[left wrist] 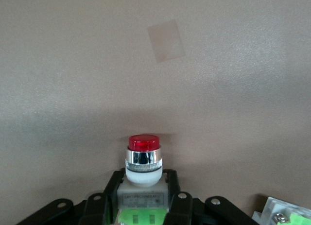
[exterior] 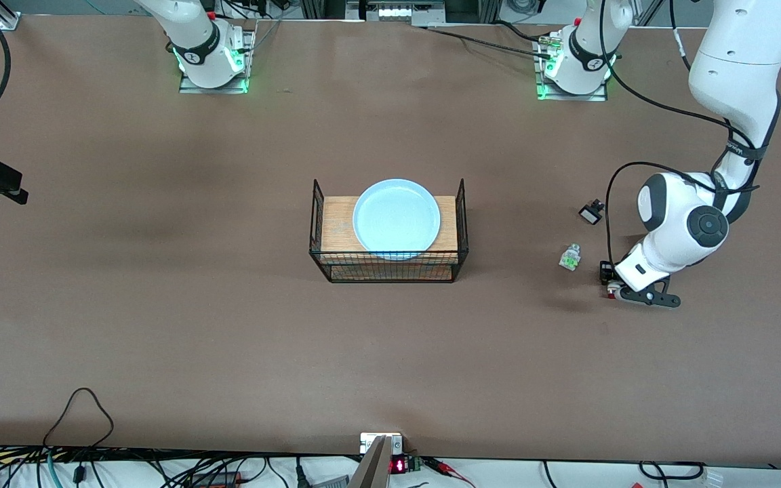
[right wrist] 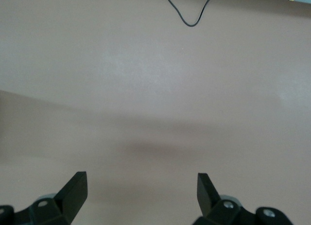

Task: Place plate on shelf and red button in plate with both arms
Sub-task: 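Grasp the red-capped switch with the left gripper, then carry the red-capped switch with the left gripper over the plate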

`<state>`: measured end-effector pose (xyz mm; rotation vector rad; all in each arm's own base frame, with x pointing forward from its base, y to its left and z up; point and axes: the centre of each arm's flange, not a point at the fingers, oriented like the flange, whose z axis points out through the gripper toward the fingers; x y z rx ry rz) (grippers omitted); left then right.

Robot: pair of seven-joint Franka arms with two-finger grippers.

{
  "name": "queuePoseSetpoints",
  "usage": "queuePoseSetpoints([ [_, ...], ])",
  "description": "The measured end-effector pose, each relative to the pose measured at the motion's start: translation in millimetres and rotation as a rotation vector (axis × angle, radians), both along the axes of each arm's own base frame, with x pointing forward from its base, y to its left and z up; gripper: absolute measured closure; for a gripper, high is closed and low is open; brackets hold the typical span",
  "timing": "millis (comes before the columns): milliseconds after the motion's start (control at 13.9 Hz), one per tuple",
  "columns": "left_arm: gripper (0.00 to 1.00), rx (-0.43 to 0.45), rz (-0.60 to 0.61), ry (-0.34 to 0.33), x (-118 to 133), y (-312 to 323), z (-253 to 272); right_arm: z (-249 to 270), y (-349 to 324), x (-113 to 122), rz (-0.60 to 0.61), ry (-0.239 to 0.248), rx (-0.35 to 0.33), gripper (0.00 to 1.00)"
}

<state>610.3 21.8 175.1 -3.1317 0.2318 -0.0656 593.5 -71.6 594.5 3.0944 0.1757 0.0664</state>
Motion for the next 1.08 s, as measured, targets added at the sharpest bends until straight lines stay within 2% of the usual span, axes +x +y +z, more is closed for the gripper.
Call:
queuePoseSetpoints([
  [216,0.59,-0.001,-0.007,-0.009,7,-5,18,2,1,-3,0.0,0.027,0.003,0.0],
  [576,0.59,0.002,-0.025,0.09,35,-16,116,2,1,-3,-0.001,0.031,0.003,0.0],
  [720,0.59,-0.004,-0.043,0.102,43,-28,154,1,1,-3,0.0,0.033,-0.001,0.0],
  [1081,0.59,-0.043,-0.043,0.14,38,-123,238,1,0,-3,0.0,0.034,-0.005,0.0],
])
